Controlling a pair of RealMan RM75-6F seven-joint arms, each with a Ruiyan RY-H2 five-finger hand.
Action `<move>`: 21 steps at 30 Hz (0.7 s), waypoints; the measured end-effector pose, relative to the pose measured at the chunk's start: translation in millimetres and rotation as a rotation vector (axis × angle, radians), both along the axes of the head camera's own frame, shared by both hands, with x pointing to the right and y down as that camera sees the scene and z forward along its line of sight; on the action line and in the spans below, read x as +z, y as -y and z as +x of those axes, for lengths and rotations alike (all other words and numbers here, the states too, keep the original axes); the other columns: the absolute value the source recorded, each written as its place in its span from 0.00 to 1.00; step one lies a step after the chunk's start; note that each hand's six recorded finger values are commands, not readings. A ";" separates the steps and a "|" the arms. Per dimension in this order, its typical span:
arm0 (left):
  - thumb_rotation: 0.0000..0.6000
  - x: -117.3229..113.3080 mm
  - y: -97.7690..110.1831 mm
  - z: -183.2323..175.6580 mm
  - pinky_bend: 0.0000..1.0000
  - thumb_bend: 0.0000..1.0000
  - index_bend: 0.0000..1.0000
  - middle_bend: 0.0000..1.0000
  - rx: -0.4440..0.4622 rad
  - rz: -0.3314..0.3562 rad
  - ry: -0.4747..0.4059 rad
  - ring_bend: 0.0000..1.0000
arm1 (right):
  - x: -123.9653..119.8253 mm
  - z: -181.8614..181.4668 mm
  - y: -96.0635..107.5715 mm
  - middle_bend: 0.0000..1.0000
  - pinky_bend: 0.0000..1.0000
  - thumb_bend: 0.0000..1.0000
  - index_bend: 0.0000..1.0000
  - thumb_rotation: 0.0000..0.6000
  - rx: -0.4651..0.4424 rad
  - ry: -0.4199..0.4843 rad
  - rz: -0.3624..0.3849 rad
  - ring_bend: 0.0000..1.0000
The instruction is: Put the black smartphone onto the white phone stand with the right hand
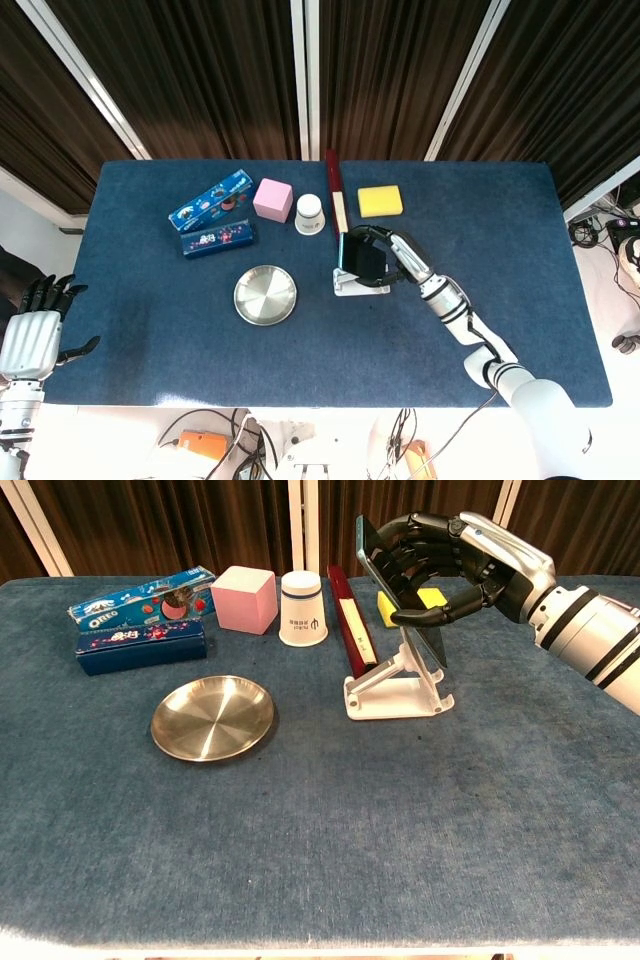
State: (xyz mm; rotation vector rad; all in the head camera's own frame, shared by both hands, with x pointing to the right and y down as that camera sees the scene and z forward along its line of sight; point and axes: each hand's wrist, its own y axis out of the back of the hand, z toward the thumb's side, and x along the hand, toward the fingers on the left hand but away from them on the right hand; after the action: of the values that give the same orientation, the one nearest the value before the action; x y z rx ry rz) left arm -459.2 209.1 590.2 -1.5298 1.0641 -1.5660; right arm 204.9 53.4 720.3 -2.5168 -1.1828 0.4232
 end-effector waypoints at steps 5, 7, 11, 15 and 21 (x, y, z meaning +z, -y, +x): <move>1.00 0.6 -0.5 -0.7 0.00 0.10 0.21 0.11 -0.002 -0.003 0.001 0.05 | 4.4 6.9 -1.2 0.52 0.44 0.49 0.61 1.00 0.028 0.011 -0.024 0.37; 1.00 0.6 -1.0 -1.6 0.00 0.10 0.21 0.11 -0.005 -0.004 0.002 0.05 | 6.8 10.6 -1.8 0.52 0.44 0.49 0.61 1.00 0.040 0.010 -0.036 0.36; 1.00 0.9 -1.6 -1.9 0.00 0.10 0.21 0.11 -0.007 -0.004 0.000 0.05 | 12.2 15.4 -3.8 0.52 0.44 0.49 0.59 1.00 0.058 0.014 -0.064 0.34; 1.00 1.6 -1.8 -0.9 0.00 0.10 0.21 0.11 -0.005 -0.006 -0.004 0.05 | 16.0 14.3 -8.4 0.51 0.42 0.47 0.58 1.00 0.058 0.019 -0.078 0.32; 1.00 1.0 -1.8 -1.6 0.00 0.10 0.21 0.11 -0.006 -0.006 -0.004 0.05 | 17.9 12.0 -9.6 0.48 0.39 0.45 0.54 1.00 0.057 0.025 -0.084 0.30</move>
State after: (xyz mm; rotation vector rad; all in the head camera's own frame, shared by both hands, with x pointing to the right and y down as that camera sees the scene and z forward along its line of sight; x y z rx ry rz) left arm -460.8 210.9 591.3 -1.5353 1.0684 -1.5723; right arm 217.0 63.0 738.2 -2.5717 -1.2734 0.4666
